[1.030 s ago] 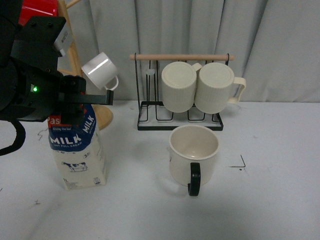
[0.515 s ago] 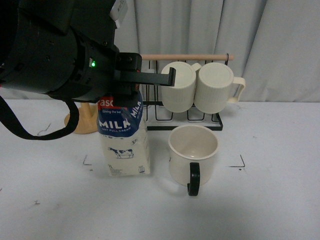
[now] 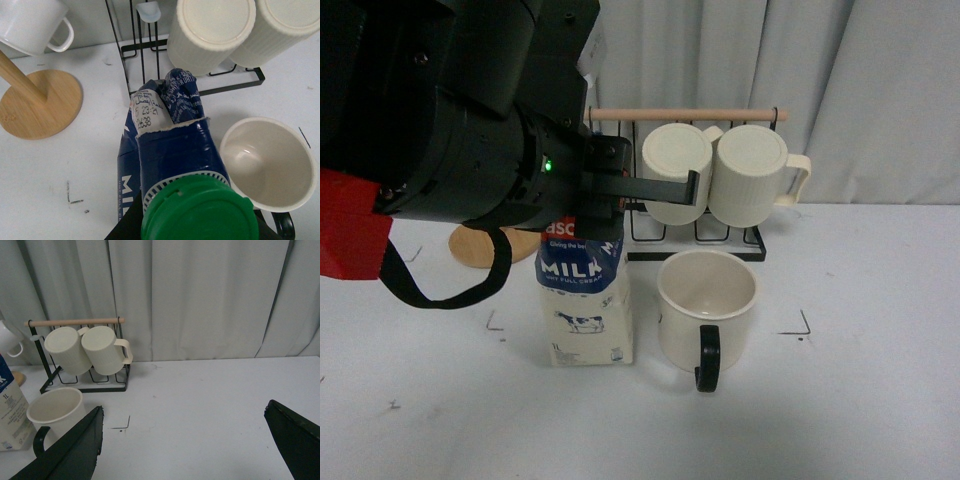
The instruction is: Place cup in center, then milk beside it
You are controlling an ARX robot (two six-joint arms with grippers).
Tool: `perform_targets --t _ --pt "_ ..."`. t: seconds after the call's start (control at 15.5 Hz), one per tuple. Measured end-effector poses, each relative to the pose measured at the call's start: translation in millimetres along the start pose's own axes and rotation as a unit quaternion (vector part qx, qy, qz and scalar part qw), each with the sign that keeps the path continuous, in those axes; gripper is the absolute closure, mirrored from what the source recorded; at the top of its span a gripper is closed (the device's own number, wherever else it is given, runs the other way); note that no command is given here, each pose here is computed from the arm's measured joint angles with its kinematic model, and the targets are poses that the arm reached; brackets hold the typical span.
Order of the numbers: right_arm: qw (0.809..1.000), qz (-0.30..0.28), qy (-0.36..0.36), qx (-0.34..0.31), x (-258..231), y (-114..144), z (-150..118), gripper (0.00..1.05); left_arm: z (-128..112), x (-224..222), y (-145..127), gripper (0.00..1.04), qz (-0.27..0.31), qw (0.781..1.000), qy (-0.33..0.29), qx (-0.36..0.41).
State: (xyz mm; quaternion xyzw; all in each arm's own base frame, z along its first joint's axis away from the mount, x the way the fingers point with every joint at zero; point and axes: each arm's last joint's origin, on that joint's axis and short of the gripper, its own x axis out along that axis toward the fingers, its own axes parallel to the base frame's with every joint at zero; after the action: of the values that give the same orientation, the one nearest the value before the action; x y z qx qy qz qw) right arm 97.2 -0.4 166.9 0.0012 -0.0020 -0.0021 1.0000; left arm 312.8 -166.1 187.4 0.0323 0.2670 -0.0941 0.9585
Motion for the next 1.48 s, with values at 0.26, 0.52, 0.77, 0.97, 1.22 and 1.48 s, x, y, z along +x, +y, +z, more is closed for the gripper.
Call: perform_targets --t 0.26,0.52,0.77,0.97,1.22,1.48 --pt "1.000 0.000 0.000 0.000 0.0 0.0 0.0 0.06 -2.6 1.8 -5.1 0.83 -0.004 1.000 -0.002 0.004" --pt "1.000 0.000 0.000 0.000 0.0 0.0 0.0 0.06 -2.5 -5.7 -10.8 0.33 -0.032 0.999 -0.008 0.007" --pt "1.000 0.000 0.000 0.000 0.0 0.0 0.0 0.06 9.4 -26.4 3.5 0.07 -0.049 0.998 -0.032 -0.034" --pt "1.000 0.000 0.000 0.000 0.0 0.0 0.0 0.06 43.4 -81.5 36.4 0.07 -0.073 0.987 -0.124 -0.075" --pt "1.000 0.000 0.000 0.000 0.0 0.0 0.0 0.06 24.9 -152.5 84.7 0.30 0.054 0.961 -0.266 -0.061" --pt "1.000 0.000 0.000 0.000 0.0 0.0 0.0 0.06 -44.9 -174.5 116.2 0.74 0.093 0.957 -0.272 -0.043"
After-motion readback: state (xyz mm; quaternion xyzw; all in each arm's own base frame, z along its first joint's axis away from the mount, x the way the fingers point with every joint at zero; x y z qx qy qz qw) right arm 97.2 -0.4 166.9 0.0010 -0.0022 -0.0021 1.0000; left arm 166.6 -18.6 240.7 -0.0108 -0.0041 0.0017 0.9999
